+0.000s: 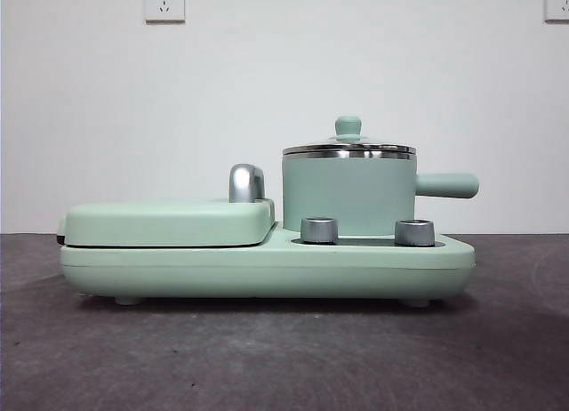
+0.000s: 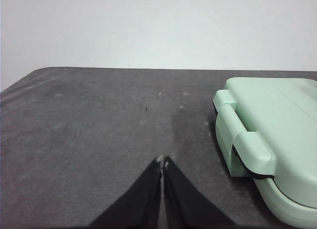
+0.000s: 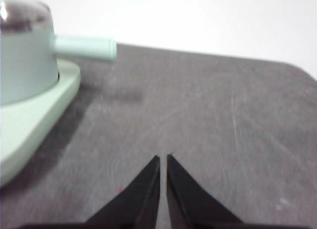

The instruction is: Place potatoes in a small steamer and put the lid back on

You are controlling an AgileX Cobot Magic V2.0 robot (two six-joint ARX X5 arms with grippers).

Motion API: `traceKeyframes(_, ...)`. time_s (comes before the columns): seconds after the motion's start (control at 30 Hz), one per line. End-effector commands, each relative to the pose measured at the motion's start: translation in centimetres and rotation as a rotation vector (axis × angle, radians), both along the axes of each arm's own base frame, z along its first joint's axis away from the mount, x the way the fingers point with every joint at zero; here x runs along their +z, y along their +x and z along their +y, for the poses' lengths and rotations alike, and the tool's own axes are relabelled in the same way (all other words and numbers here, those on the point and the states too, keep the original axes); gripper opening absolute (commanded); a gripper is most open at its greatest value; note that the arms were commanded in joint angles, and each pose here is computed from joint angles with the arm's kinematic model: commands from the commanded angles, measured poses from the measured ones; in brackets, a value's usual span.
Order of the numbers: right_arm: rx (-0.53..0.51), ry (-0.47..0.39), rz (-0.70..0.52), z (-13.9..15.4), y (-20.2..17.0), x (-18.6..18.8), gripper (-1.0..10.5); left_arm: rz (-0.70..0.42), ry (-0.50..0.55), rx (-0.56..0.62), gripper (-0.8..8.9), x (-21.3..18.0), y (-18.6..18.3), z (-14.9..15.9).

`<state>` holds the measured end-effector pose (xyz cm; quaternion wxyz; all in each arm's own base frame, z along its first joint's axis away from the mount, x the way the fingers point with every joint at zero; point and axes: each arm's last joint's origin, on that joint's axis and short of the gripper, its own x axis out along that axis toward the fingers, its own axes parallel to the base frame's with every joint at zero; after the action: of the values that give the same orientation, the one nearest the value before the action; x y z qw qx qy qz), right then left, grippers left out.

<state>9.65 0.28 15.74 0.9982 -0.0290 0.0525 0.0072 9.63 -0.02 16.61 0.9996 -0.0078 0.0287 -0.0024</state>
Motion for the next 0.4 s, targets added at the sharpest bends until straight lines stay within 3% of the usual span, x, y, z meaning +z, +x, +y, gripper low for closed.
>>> traceKeyframes(0.03,-0.001,0.016,-0.027,-0.01,0.04,0.15,0.2,0.003,-0.003,-0.001,0.06,-0.50,0.11,0.00)
traceKeyframes(0.4,-0.003,0.016,-0.035,-0.01,0.04,0.23,0.2,0.003,-0.003,-0.001,0.06,-0.50,0.11,0.00)
